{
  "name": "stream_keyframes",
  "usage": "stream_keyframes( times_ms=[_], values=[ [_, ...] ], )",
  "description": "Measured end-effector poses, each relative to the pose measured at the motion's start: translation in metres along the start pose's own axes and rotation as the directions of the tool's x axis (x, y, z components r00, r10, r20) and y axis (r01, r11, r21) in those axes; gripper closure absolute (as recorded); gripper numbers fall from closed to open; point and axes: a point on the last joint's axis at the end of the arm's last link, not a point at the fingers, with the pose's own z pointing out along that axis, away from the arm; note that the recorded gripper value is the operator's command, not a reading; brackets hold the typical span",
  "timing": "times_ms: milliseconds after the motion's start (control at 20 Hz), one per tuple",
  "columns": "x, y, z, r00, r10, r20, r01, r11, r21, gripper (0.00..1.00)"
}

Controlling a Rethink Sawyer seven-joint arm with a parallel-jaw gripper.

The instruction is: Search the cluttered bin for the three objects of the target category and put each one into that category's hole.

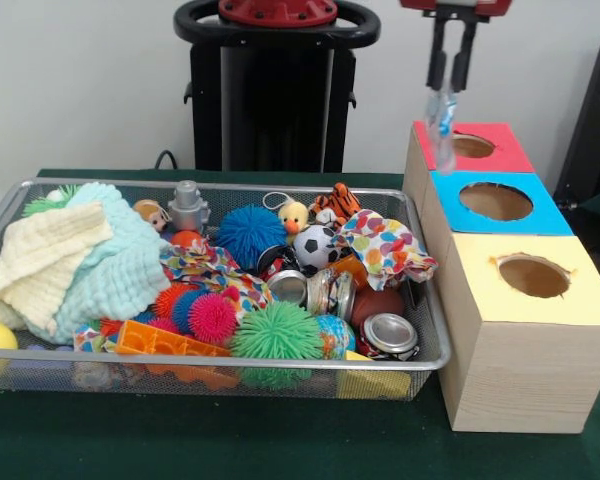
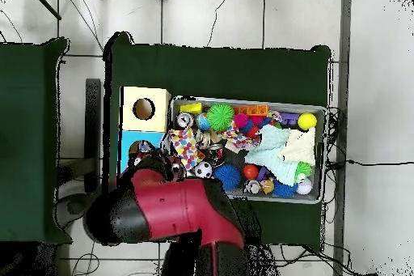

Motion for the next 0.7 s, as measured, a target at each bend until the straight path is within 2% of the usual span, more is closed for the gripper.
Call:
stream_keyframes(
  times_ms=[300,700],
  values=[
    [0.015,0.022,0.002,0.9997,-0.008,-0.024,0.008,1.0000,-0.001,1.00],
    [0.035,0.017,0.027,0.9958,0.016,-0.090,-0.013,0.9994,0.033,1.00]
  ],
)
